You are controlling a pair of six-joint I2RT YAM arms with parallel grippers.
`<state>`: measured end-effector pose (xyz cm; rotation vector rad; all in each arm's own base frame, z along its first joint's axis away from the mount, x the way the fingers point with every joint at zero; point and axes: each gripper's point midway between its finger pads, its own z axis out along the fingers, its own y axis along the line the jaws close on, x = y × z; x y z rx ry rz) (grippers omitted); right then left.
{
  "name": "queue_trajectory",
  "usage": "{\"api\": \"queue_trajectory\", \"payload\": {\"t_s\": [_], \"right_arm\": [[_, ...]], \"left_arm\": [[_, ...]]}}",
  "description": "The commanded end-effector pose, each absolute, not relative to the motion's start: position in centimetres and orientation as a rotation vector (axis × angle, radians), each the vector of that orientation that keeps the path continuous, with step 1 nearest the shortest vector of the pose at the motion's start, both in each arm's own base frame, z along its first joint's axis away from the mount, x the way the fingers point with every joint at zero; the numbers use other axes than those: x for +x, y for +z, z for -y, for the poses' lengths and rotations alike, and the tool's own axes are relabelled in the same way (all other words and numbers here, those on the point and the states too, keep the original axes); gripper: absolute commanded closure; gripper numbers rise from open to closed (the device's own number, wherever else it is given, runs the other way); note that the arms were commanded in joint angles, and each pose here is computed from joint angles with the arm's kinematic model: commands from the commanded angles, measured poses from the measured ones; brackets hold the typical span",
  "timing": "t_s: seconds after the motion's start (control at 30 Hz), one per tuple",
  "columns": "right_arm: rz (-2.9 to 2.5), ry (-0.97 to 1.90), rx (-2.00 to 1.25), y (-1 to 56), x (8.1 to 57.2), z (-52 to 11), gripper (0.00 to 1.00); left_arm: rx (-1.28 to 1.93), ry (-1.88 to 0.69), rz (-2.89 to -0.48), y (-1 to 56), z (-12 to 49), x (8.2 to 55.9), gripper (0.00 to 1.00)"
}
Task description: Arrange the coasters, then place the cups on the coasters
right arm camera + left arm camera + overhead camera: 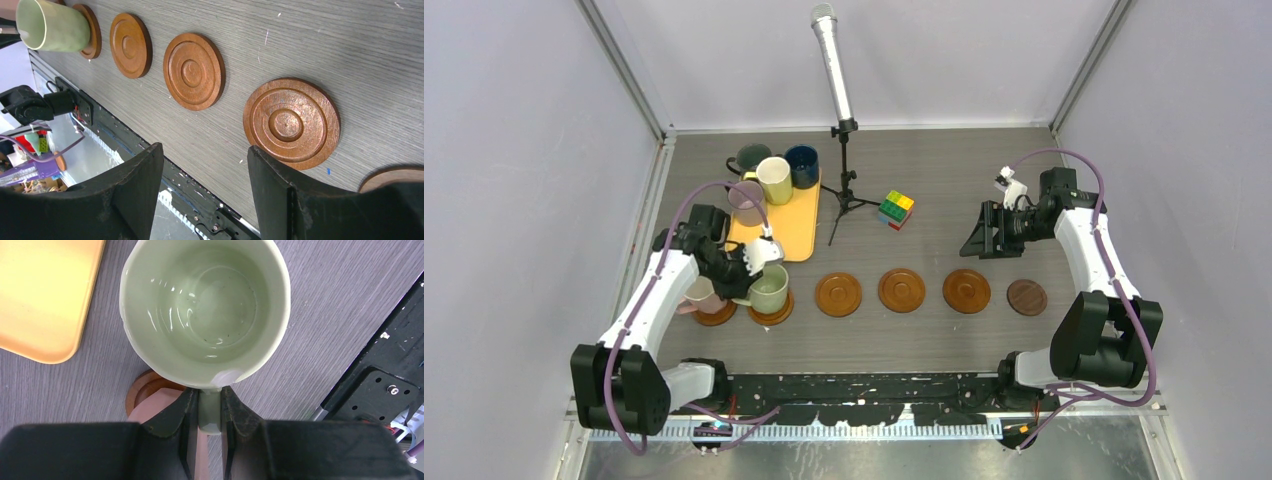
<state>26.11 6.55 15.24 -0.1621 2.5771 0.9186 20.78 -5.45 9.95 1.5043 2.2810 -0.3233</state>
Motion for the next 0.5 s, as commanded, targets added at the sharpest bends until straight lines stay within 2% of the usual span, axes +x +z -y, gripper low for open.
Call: {"api": "queue_trajectory", "payload": {"t_s": [0.0,0.17,0.47], "right_arm": [[-2.525,0.919,-0.186,16.2,26.3,-6.7,0.33],[-2.528,0.918,-0.184,16.1,26.3,-6.6,0.33],[-2.527,0.911,-0.187,16.2,26.3,-6.6,0.33]], "left_arm": [[1.511,-0.315,-2.265,10.4,5.5,20.6,0.90],[1.539,-0.313,-2.281,10.3,5.2,19.9,0.73],[1.557,-0.338,-2.285,10.5,5.3,19.4,0.65]]}}
